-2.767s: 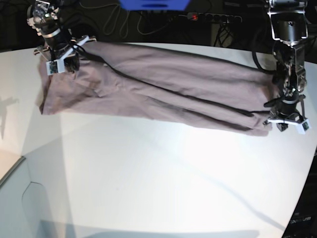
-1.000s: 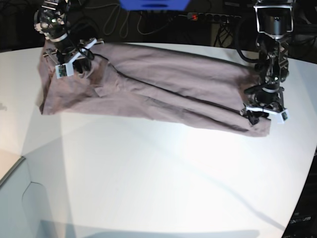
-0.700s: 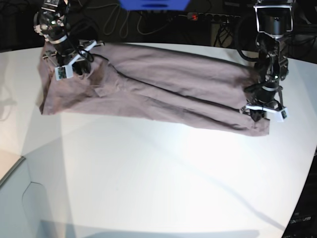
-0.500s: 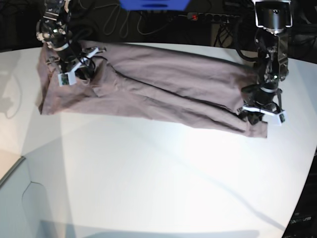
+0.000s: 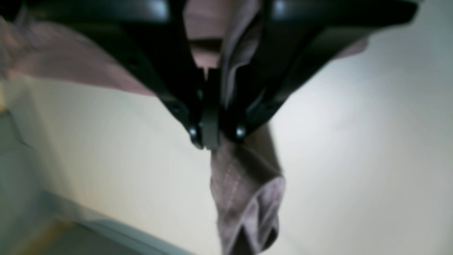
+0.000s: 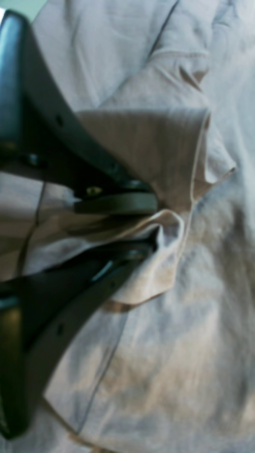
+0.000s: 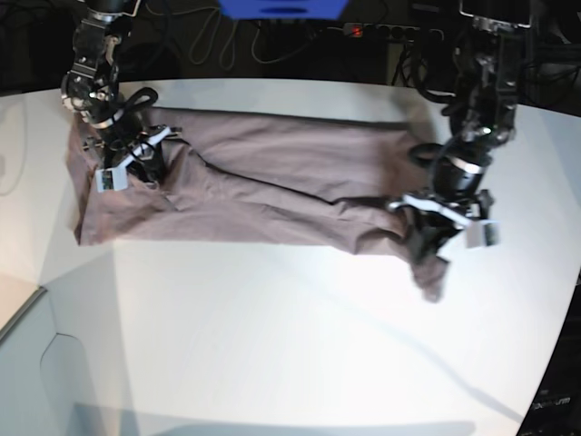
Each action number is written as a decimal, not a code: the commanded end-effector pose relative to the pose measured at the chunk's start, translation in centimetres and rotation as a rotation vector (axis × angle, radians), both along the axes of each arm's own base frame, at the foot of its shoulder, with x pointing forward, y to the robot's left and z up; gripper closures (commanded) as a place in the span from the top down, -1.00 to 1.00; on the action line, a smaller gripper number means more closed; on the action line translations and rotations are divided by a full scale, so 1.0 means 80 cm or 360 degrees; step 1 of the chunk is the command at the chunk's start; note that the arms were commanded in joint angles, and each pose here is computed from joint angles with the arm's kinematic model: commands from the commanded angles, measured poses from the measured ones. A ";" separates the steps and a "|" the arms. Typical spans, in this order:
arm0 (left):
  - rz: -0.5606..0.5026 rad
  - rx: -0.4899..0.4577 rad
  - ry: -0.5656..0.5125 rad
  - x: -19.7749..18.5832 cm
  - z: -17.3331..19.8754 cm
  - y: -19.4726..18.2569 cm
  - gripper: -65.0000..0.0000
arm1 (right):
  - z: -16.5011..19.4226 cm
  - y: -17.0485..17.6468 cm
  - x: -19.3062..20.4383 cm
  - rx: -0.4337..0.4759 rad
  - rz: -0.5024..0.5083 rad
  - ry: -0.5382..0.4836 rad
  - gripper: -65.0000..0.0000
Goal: Layout the t-shirt on the table in an organized manner, then fold the t-shirt properly
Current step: 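Drag the strip end with the left gripper toward the right gripper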
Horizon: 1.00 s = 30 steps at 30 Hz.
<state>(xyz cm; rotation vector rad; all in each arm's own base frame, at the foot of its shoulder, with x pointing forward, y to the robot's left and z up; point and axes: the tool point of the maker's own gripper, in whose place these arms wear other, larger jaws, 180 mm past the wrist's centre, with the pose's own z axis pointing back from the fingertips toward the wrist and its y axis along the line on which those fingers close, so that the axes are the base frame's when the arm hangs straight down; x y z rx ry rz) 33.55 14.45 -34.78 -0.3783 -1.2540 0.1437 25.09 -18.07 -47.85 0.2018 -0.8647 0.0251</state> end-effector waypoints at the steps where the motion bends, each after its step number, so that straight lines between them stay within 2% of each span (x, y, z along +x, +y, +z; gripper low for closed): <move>1: -0.0053 -0.0013 -0.0074 0.006 0.016 -0.015 -1.00 | -0.017 -0.002 -0.017 -0.0053 0.0048 0.0132 -0.58; 4: -0.0211 -0.0079 -0.0030 0.002 0.002 -0.078 -1.00 | -0.018 -0.001 -0.018 -0.0048 0.0047 0.0134 -0.58; 8: -0.0406 0.0012 0.0010 -0.011 -0.021 -0.157 -1.00 | -0.018 -0.001 -0.018 -0.0046 0.0046 0.0134 -0.58; 13: -0.0475 0.0082 0.0060 -0.023 -0.043 -0.221 -1.00 | -0.017 -0.002 -0.018 -0.0053 0.0048 0.0134 -0.58; 22: -0.0523 0.0100 0.0093 -0.029 -0.051 -0.268 -1.00 | -0.018 -0.003 -0.022 -0.0056 0.0048 0.0142 -0.58; 27: -0.0656 0.0120 0.0123 -0.040 -0.063 -0.298 -0.99 | -0.019 -0.003 -0.023 -0.0056 0.0048 0.0144 -0.58; 30: -0.0659 0.0114 0.0119 -0.036 -0.061 -0.302 -0.91 | -0.019 -0.003 -0.024 -0.0056 0.0049 0.0147 -0.58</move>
